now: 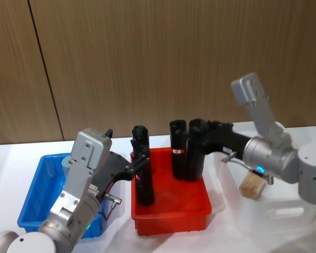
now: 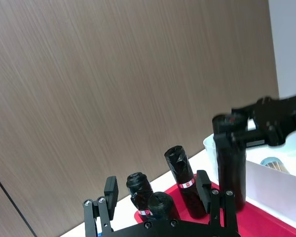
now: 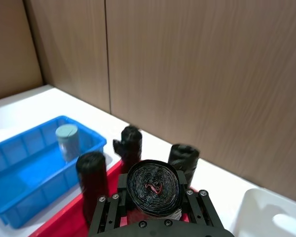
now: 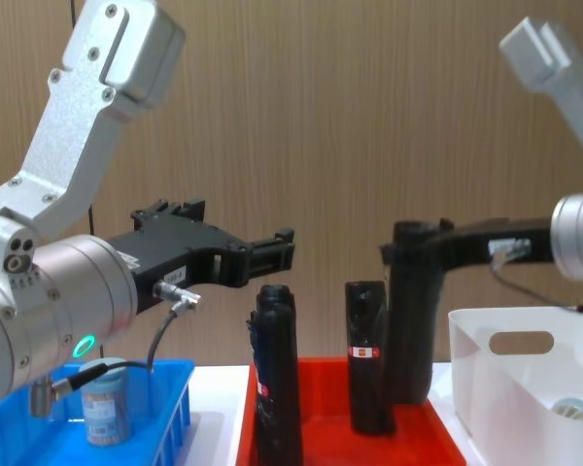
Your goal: Pick the cotton swabs from the blue box and place them into the white box.
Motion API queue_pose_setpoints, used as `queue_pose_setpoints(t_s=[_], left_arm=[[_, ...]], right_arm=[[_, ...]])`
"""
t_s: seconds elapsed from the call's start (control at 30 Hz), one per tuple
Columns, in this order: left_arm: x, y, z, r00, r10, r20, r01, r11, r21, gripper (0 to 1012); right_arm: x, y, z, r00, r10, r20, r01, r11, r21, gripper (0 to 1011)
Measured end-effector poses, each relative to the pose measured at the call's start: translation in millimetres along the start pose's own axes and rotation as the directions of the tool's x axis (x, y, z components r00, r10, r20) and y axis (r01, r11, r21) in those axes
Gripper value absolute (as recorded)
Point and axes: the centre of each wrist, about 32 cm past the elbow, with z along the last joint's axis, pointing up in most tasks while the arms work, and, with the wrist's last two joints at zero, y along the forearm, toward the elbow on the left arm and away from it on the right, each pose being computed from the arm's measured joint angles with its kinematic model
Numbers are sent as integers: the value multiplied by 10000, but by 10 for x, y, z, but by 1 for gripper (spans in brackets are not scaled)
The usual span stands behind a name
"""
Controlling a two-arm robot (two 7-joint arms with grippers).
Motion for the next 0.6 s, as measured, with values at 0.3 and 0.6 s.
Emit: queue_pose_setpoints(t_s=[0.3,0.6], left_arm=[[0,0,0,10000,0,0,0,10000,0,1004],[0,0,0,10000,0,0,0,10000,0,1004]], right_arm=[[125,-127,175,9983,-549,177,537,9966,618,556],[311,-285,298,9905,-1347,296,1307,9853,1099,556]])
